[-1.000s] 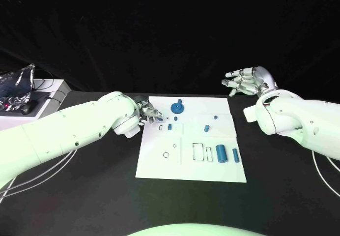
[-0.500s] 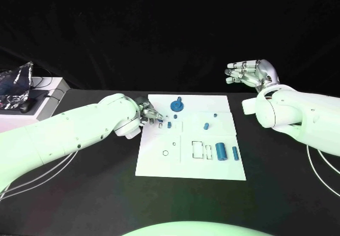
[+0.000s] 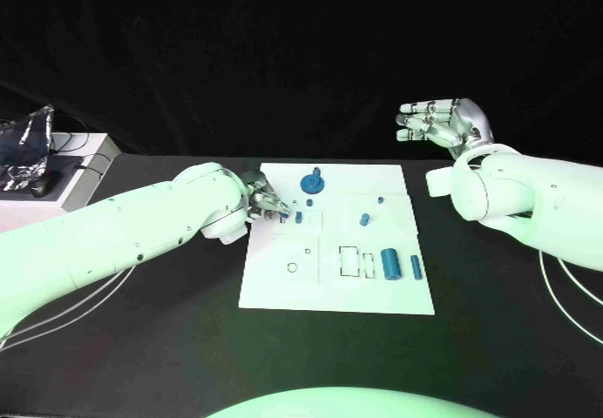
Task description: Assemble the parts on the task board
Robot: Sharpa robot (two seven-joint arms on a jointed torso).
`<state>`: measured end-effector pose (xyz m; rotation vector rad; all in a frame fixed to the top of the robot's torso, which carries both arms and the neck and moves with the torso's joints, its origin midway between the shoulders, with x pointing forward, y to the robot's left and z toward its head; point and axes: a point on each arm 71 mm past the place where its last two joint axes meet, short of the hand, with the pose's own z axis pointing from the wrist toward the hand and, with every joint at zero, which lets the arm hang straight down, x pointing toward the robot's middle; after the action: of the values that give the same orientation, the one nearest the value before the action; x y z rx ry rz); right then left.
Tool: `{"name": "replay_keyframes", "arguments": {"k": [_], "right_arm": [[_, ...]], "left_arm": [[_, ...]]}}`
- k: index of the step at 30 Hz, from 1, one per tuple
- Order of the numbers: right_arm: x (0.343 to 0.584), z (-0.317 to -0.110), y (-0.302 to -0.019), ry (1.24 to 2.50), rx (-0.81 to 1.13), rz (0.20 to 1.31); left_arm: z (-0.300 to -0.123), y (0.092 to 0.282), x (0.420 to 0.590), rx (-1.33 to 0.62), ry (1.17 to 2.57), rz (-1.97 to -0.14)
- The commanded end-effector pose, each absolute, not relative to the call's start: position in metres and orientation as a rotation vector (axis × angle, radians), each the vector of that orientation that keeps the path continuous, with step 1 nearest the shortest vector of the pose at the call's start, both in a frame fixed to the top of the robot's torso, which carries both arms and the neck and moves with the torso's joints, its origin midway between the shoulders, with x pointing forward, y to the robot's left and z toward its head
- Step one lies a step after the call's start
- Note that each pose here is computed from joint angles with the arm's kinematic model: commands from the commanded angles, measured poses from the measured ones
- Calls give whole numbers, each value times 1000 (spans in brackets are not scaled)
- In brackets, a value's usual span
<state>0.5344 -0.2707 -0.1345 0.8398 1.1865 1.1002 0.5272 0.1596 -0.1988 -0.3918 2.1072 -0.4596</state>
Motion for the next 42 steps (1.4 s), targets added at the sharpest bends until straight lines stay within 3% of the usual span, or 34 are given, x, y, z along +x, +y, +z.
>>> {"name": "replay_keyframes", "arguments": {"k": [1, 42], "right_arm": [[534, -133, -268, 1187, 827, 1136], [533, -134, -266, 1206, 823, 1142]], "left_arm": [[-201, 156, 526, -344, 2133, -471], [-206, 160, 528, -285, 2145, -397]]}}
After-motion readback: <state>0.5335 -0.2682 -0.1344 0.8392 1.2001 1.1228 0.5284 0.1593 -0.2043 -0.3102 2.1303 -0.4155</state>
